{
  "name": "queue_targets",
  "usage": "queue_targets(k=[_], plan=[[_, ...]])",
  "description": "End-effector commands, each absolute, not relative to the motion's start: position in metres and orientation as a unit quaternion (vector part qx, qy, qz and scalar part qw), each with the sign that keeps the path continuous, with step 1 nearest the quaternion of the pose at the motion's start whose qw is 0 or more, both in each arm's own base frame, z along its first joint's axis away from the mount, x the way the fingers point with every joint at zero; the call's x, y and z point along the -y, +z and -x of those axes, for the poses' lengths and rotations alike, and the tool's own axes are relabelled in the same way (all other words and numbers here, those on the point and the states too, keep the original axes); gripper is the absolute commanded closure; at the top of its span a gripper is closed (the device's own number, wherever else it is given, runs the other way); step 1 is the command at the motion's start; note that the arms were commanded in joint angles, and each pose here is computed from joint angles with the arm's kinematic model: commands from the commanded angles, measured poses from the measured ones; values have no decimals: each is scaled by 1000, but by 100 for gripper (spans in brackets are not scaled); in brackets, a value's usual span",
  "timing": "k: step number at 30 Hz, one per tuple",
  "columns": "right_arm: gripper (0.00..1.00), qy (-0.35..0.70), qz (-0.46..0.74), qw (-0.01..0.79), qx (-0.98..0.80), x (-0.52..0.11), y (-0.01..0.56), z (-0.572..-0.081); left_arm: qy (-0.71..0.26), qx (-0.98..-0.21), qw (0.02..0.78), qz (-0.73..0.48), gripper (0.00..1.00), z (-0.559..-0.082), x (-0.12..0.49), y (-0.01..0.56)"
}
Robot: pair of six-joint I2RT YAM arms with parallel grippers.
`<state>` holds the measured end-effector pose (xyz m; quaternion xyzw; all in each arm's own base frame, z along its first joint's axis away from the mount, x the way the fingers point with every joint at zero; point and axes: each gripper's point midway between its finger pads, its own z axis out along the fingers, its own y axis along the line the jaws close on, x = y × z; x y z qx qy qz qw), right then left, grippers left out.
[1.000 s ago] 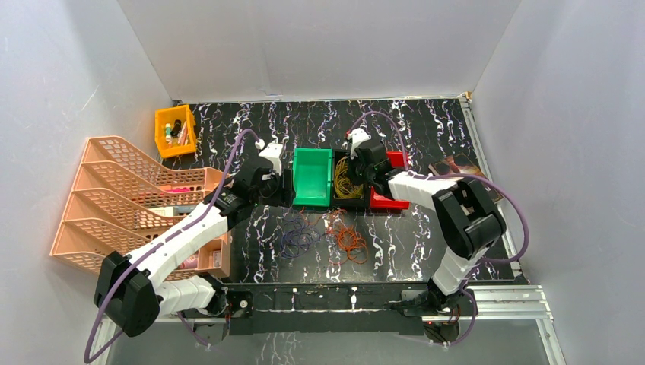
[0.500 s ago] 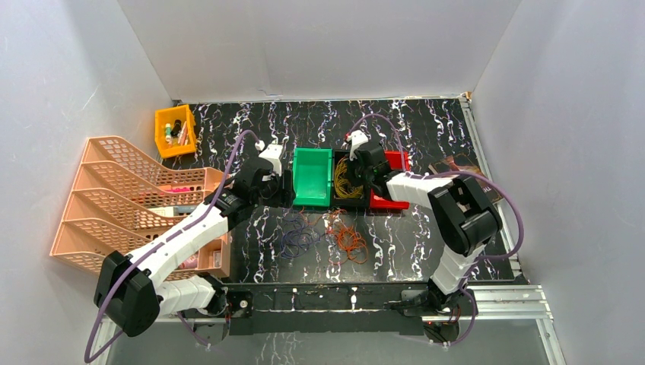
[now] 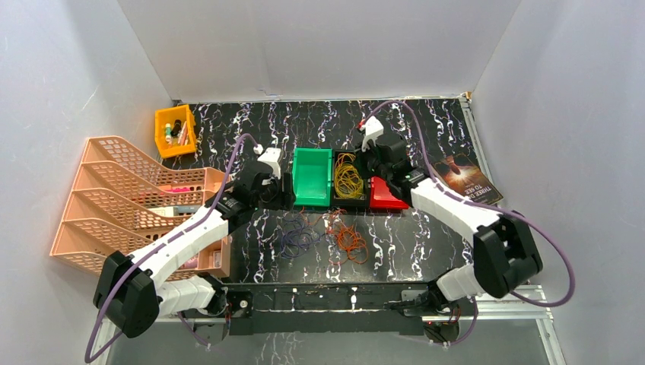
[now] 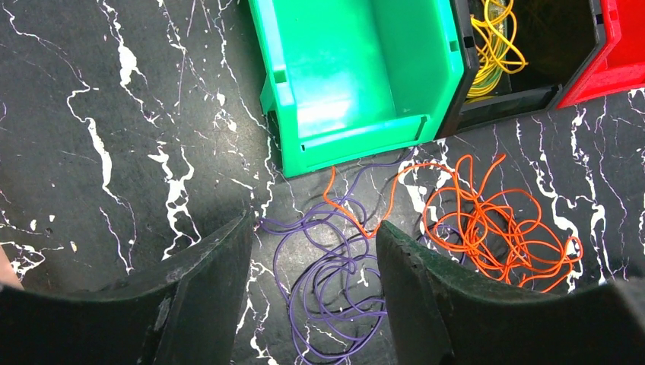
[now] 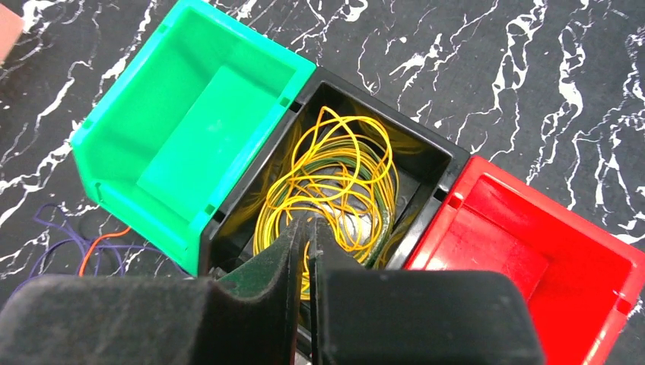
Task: Untangle the cables
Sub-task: Place the cable in the bin.
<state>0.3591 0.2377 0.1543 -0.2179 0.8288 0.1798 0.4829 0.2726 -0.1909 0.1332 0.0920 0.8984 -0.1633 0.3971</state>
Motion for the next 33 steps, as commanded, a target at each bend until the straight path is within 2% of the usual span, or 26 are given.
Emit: queue_targets(k=[1, 5, 6, 7, 8, 15, 20, 22, 28, 33], plan=[[84, 182, 220, 493, -822, -227, 169, -342, -171, -887, 421, -81, 40, -277, 189, 148], [81, 177, 208, 501, -821, -218, 175, -336, -169, -889, 417, -86, 40, -276, 190, 146], [77, 174, 206, 503, -821, -217, 175, -336, -169, -889, 417, -87, 40, -276, 190, 145], [69, 172, 201, 502, -823, -218, 174, -340, -170, -889, 416, -87, 40, -277, 191, 145], [67, 174, 191, 502, -825, -221, 174, -346, -173, -888, 416, -88, 40, -277, 192, 146], [69, 179, 188, 481, -838, -262, 148, -409, -171, -889, 414, -92, 39, -275, 191, 148], [69, 156, 186, 468, -850, -259, 127, -419, -169, -889, 415, -93, 39, -274, 189, 149], [71, 153, 187, 467, -851, -259, 124, -419, -168, -890, 414, -95, 39, -273, 189, 148], [90, 142, 198, 442, -863, -255, 100, -413, -164, -889, 418, -94, 39, -273, 187, 150], [93, 140, 198, 429, -870, -250, 86, -404, -166, -890, 414, -93, 39, -271, 186, 145]])
